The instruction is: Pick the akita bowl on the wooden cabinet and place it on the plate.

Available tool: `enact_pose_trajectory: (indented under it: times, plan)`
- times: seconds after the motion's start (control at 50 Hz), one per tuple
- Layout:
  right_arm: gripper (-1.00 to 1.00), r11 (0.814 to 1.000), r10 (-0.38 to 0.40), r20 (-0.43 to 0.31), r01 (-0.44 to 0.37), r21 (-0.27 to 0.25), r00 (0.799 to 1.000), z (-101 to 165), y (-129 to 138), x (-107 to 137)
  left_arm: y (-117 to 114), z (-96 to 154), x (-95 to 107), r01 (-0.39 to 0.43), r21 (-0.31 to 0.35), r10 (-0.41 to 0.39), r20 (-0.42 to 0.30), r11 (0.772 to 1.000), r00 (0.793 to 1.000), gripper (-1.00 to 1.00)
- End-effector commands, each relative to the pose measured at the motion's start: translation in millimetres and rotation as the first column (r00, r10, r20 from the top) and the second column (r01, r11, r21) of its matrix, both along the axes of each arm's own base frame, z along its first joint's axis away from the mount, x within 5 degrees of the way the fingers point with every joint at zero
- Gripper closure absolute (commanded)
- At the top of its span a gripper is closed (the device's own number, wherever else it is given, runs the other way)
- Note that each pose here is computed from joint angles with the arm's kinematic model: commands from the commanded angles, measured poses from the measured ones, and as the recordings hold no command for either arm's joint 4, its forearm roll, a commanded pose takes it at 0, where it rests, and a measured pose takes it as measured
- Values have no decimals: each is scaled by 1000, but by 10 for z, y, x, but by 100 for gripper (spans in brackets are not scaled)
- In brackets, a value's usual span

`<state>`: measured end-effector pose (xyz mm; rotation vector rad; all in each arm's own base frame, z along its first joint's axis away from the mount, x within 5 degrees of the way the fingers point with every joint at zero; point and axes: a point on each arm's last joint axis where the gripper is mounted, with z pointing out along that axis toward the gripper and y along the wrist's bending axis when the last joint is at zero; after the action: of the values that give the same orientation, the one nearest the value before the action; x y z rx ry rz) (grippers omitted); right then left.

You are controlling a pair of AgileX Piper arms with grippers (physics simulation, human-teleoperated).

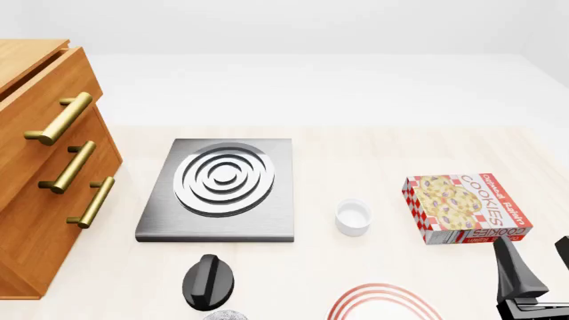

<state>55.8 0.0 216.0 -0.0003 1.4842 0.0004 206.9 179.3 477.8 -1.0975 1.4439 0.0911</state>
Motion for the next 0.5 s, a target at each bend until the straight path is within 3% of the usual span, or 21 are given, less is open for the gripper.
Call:
enact_pose_trajectory:
  times: [0.02,0.5]
  plan:
    - [-100,1000,0,0,0,0,1000,0,0,0,12,-60,98,22,1,-22,-16,1000,1000,-100]
    - [-100,1000,0,0,0,0,1000,0,0,0,67,-203,242,41,-13,-41,-40,999,998,-100]
